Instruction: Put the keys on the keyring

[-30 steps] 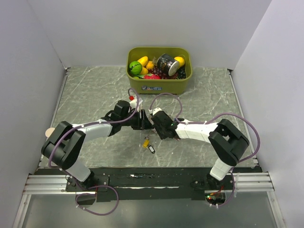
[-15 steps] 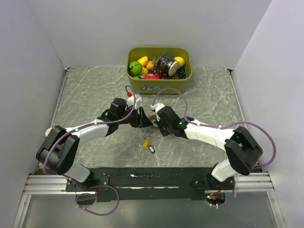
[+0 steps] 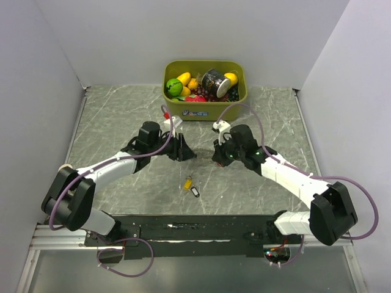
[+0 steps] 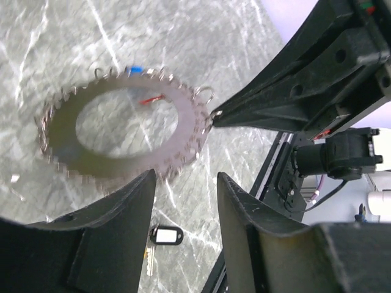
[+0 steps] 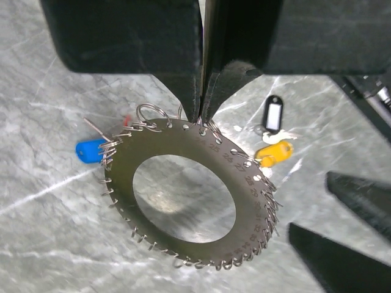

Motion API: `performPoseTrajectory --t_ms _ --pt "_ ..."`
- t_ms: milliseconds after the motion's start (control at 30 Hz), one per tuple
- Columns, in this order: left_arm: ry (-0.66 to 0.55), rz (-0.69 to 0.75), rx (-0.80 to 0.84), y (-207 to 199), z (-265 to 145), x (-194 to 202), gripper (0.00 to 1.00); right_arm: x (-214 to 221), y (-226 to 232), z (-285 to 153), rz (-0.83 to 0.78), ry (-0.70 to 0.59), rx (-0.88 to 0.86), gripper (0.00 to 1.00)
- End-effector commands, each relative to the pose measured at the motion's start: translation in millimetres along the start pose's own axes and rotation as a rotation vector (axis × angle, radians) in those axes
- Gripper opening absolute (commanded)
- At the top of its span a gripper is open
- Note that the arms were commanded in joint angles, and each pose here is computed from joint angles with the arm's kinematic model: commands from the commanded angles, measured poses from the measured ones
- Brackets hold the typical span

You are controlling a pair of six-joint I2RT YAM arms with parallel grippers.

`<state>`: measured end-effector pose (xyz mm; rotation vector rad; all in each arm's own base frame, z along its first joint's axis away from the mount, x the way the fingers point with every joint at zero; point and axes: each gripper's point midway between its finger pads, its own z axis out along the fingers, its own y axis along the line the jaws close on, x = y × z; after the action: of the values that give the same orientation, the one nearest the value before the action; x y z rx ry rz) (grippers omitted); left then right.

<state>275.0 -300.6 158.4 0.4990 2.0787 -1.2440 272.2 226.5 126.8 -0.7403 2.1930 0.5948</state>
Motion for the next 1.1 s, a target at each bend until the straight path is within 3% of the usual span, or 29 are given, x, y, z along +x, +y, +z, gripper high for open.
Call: performPoseTrajectory --t_ms 0,233,467,600,967,1067 --pt "-0.036 0.095 0.086 -25.5 -5.4 -26.7 0.5 -29.7 27.0 -17.6 -0.078 -0.087 -0.175 0.0" --pt "-0.028 0.135 0.135 -39.4 -7.2 -35.7 0.47 -36.8 32.4 -22.2 -0.084 -0.085 -0.227 0.02" --pt "-0.031 0.137 0.085 -32.2 -7.6 -37.9 0.46 -37.0 -15.7 -14.3 0.037 -0.099 0.061 0.0" --pt "-0.03 0.129 0.073 -28.8 -7.1 -35.5 0.45 -24.3 -30.9 -10.2 0.06 -0.098 0.142 0.0" --pt "-0.016 0.104 0.045 -17.1 -1.2 -28.3 0.44 40.6 -12.4 23.5 0.027 0.103 0.049 0.04" --pt "-0.013 0.096 0.042 -15.1 0.3 -27.0 0.44 54.9 -10.0 42.5 0.024 0.208 0.066 0.04"
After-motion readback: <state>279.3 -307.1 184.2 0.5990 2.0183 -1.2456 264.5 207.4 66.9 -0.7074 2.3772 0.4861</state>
